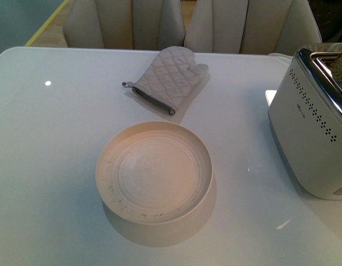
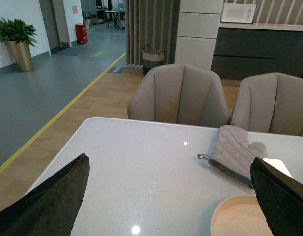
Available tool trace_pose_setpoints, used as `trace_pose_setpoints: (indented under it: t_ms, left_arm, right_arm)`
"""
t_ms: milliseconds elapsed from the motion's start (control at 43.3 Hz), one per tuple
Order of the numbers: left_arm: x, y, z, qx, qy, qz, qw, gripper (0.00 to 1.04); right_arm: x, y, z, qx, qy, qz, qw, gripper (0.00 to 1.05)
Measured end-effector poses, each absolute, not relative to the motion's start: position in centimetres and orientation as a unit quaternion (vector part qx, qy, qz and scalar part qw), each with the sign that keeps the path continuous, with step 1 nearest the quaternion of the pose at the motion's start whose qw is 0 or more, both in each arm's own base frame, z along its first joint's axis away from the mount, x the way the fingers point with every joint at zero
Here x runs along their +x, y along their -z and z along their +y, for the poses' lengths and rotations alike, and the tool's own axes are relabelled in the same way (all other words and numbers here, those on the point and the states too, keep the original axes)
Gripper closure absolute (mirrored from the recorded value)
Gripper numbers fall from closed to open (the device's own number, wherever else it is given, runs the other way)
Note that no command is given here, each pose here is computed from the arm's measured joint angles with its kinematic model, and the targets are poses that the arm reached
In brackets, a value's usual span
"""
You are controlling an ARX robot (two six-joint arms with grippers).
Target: Put bread into toaster
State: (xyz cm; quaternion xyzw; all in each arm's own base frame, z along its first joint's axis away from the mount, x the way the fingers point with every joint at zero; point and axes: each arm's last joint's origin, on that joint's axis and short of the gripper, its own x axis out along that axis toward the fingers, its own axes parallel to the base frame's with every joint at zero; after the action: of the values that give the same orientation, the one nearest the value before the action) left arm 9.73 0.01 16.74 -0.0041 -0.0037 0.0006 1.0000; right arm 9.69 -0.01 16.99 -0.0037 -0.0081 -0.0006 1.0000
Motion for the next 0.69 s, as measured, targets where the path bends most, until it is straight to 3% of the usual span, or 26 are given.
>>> trace_pose_setpoints:
  t_ms: [139, 462, 693]
  left_arm:
    - [9.73, -16.74, 0.01, -0.004, -0.001, -0.004, 1.000, 0.07]
    - [9.73, -16.74, 0.01, -0.004, -0.001, -0.004, 1.000, 0.07]
    - [9.73, -16.74, 0.01, -0.004, -0.001, -0.004, 1.000, 0.07]
  right_arm:
    - [9.69, -16.99, -0.01, -0.004, 0.001, -0.008, 1.000, 0.72]
    - [9.69, -16.99, -0.01, -0.003, 0.001, -0.008, 1.000, 0.08]
    - [9.69, -16.99, -0.01, -0.003, 0.001, -0.008, 1.000, 0.09]
